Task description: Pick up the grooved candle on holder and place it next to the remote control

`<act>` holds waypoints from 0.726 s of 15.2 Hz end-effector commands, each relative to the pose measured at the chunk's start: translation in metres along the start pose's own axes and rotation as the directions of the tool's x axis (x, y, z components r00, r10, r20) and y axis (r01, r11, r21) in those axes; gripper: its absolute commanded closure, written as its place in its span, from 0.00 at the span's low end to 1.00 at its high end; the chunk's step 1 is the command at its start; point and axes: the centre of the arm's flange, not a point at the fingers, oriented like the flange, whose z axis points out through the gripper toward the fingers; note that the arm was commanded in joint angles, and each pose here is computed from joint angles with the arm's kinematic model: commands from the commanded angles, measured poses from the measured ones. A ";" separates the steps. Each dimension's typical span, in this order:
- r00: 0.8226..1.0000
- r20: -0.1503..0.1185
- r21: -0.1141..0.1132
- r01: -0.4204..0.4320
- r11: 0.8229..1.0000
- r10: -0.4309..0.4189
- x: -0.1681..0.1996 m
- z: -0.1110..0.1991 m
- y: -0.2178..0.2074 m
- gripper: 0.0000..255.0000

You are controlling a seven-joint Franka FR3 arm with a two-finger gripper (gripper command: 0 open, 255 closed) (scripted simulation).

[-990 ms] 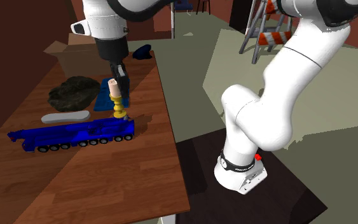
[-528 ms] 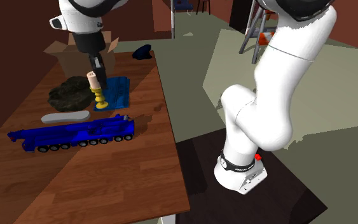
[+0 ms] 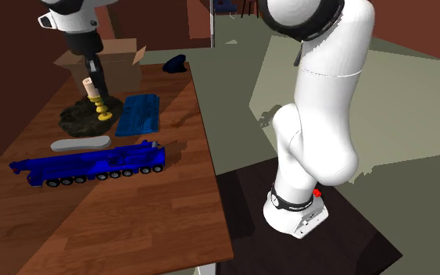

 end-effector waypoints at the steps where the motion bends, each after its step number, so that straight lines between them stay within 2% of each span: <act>1: 1.000 0.000 0.000 0.003 1.000 -0.003 0.013 0.002 0.022 1.00; 3: 1.000 0.000 0.000 0.003 1.000 -0.003 0.031 0.002 0.052 1.00; 11: 1.000 0.000 0.000 0.003 1.000 -0.003 0.030 0.044 0.051 1.00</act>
